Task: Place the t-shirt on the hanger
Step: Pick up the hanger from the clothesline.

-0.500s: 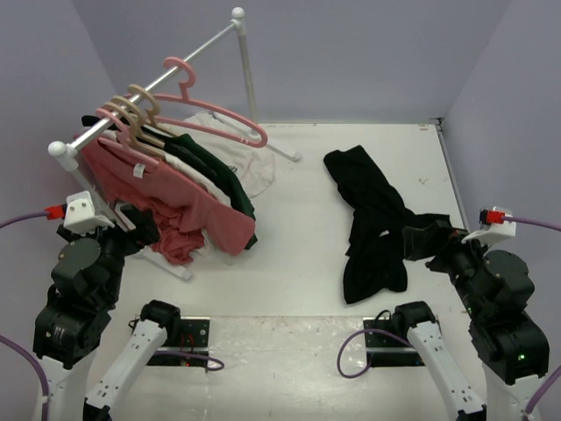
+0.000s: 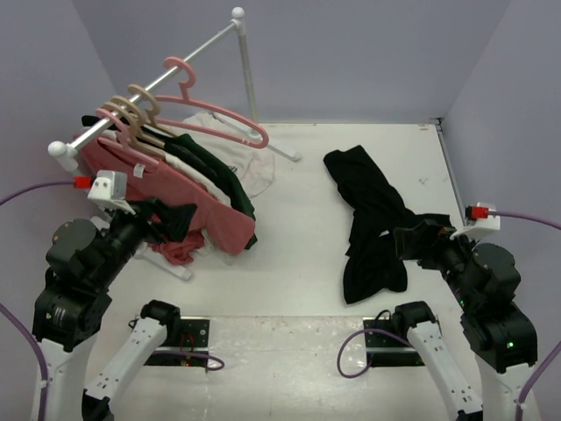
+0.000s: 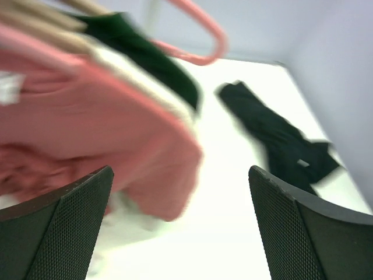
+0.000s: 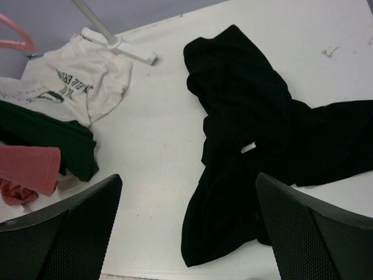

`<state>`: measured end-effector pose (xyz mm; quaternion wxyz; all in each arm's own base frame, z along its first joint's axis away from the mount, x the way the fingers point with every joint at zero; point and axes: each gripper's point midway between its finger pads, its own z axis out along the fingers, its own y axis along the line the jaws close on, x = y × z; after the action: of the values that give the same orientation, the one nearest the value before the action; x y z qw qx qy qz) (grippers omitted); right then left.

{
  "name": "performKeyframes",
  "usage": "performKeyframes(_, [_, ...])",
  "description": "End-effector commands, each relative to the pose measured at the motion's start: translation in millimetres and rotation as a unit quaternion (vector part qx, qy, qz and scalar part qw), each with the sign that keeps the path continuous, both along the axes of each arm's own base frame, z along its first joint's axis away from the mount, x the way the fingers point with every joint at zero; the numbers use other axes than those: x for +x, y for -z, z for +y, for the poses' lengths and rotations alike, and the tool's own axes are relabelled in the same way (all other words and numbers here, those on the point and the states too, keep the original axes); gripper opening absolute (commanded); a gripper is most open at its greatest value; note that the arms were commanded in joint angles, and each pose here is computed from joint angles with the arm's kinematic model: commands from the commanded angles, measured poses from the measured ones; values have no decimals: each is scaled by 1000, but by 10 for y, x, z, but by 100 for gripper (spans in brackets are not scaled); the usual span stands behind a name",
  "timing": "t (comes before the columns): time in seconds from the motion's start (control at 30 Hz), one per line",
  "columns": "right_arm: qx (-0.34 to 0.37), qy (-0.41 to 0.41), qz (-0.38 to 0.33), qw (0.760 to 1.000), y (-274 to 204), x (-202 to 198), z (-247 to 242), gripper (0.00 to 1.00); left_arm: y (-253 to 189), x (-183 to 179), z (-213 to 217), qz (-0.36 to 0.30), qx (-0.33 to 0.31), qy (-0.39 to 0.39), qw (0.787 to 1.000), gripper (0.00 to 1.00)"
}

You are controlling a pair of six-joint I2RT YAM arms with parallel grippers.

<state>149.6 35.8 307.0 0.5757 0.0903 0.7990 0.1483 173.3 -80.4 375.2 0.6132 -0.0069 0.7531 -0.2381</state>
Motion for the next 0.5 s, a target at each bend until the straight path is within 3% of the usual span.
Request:
performKeyframes(0.0, [6, -19, 30, 999, 117, 158, 112, 99, -493, -94, -622, -46, -48, 187, 980, 100])
performKeyframes(0.17, [20, -29, 20, 999, 102, 214, 177, 99, -888, 146, -618, -66, -55, 165, 982, 100])
performKeyframes(0.4, [30, -46, 8, 998, -10, 261, 255, 99, -776, 1207, -852, 13, -72, 135, 988, 100])
performKeyframes(0.47, [31, -50, 8, 998, -16, 275, 268, 99, -746, 1504, -1008, 40, -105, 142, 984, 100])
